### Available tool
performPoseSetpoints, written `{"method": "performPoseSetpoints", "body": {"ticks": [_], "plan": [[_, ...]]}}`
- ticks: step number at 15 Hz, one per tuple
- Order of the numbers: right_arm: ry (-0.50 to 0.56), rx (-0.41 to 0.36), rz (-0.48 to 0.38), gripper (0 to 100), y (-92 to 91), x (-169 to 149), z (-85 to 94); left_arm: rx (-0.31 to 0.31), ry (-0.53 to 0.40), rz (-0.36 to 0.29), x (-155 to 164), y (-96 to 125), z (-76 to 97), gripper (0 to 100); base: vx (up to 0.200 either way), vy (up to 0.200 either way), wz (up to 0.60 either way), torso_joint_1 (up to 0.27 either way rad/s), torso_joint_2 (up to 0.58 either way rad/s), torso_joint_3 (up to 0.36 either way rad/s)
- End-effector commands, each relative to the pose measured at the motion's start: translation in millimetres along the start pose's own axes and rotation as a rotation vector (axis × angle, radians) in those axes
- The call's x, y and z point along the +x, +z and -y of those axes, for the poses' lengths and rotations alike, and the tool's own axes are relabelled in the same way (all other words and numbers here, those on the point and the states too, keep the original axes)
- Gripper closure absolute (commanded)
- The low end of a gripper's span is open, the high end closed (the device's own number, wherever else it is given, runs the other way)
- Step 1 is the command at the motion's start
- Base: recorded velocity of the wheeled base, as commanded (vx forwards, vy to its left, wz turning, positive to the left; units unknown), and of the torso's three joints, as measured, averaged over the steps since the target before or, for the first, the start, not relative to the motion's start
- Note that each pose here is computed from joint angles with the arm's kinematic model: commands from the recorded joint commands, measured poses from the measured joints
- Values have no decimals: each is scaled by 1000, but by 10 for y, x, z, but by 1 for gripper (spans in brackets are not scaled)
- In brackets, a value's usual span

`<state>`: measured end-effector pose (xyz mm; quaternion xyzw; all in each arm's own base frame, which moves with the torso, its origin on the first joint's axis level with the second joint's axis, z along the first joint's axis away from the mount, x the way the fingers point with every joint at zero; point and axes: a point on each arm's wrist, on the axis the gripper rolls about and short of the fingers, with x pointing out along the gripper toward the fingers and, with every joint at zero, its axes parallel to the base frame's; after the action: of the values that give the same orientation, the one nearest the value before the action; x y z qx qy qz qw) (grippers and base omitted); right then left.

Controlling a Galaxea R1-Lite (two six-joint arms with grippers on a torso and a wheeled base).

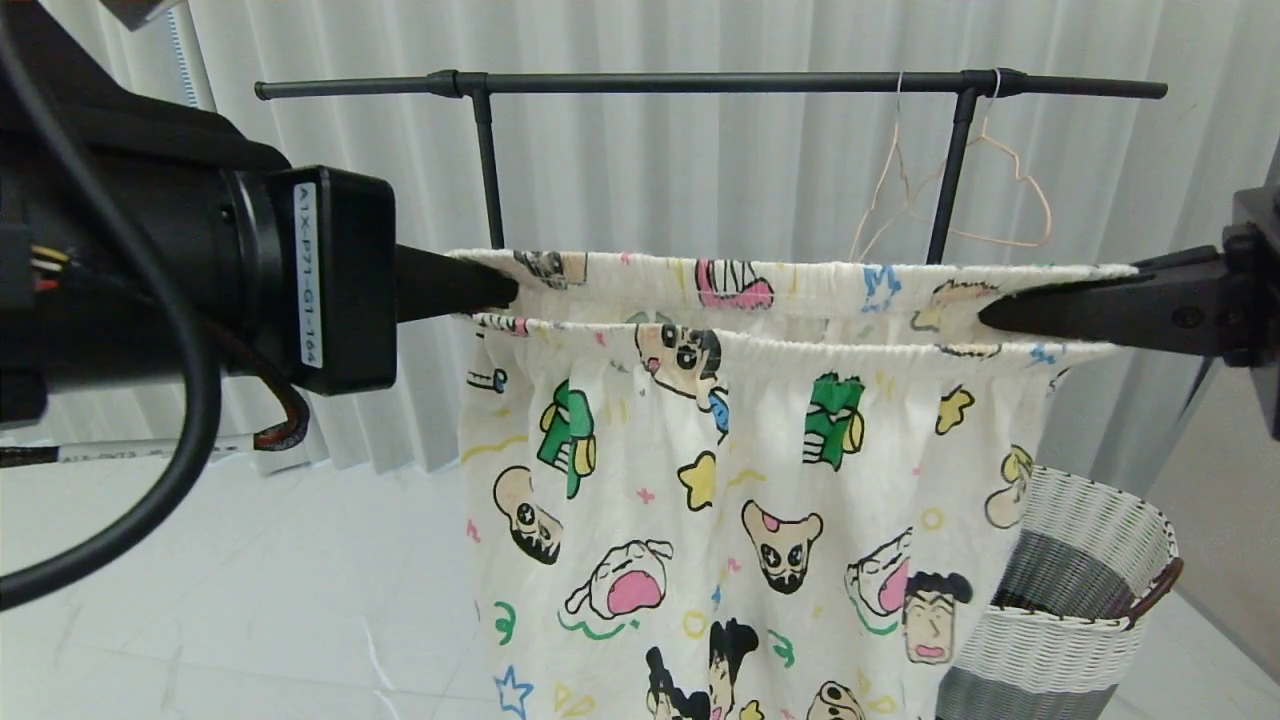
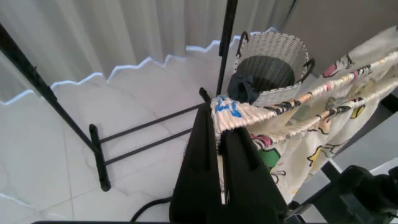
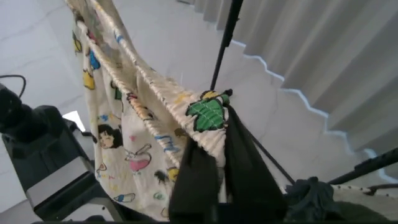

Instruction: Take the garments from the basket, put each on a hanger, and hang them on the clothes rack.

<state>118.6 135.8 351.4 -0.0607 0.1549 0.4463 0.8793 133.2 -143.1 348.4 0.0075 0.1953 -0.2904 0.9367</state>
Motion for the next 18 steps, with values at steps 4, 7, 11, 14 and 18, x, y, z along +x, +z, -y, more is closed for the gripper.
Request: {"method": "performPoseSetpoints", "body": {"ticks": [4, 7, 11, 14, 18], "plan": [[10, -4, -32, 0, -207, -112, -23, 37, 39, -34, 148, -35, 21, 100, 0, 0, 0, 0, 0, 0], [-48, 10, -48, 0, -306, -170, 28, 62, 91, -47, 205, -67, 25, 100, 0, 0, 0, 0, 0, 0], [-524, 69, -214, 0, -514, -252, 382, 232, 196, -89, 161, -213, -95, 100, 0, 0, 0, 0, 0, 0], [-751, 24, -370, 0, -692, -501, 573, 223, 292, -138, 203, -307, -309, 100, 0, 0, 0, 0, 0, 0], [-884, -119, -472, 0, -946, -772, 633, 159, 433, -180, 106, -445, -629, 100, 0, 0, 0, 0, 0, 0]]}}
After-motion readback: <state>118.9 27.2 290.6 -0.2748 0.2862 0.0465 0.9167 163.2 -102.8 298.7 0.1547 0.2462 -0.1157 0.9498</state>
